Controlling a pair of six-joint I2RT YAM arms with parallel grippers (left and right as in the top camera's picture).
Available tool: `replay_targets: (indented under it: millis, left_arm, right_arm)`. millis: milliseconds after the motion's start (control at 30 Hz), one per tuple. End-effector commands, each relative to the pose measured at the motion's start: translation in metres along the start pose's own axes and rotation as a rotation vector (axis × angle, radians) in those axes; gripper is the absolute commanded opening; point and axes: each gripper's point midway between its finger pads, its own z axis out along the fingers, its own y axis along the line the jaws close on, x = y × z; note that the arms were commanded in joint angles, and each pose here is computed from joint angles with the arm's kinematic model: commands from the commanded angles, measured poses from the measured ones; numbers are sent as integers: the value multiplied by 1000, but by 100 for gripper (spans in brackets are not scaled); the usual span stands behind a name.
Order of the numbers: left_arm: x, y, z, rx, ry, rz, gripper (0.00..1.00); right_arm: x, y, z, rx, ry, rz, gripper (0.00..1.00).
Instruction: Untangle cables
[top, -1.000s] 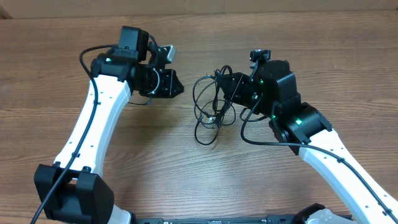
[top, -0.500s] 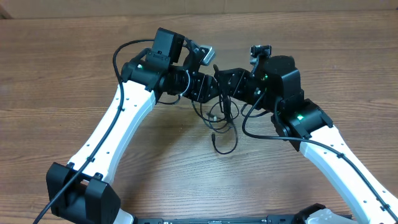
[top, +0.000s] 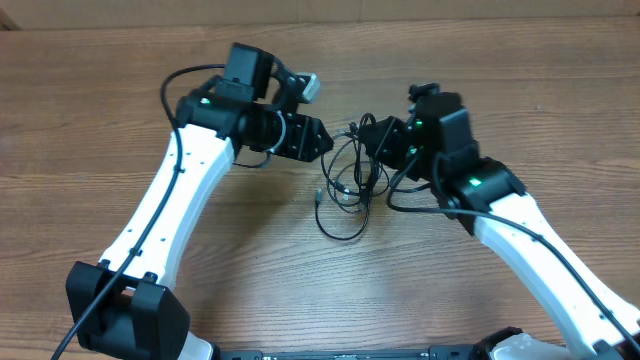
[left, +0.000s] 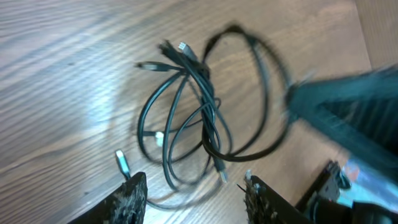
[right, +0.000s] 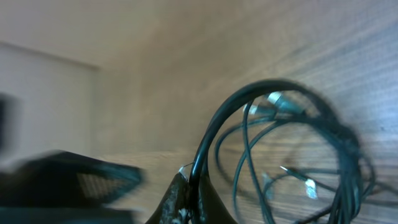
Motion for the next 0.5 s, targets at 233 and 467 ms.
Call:
replay_targets:
  millis: [233,467]
  left_arm:
    - [-18,-2,-17,-44,-81,-58,54]
    - [11,8,45,-199,42,-277,52]
  right_arm:
    - [48,1,14,-5,219,-144,86]
    - [-28,-69,-28,168,95,30,86]
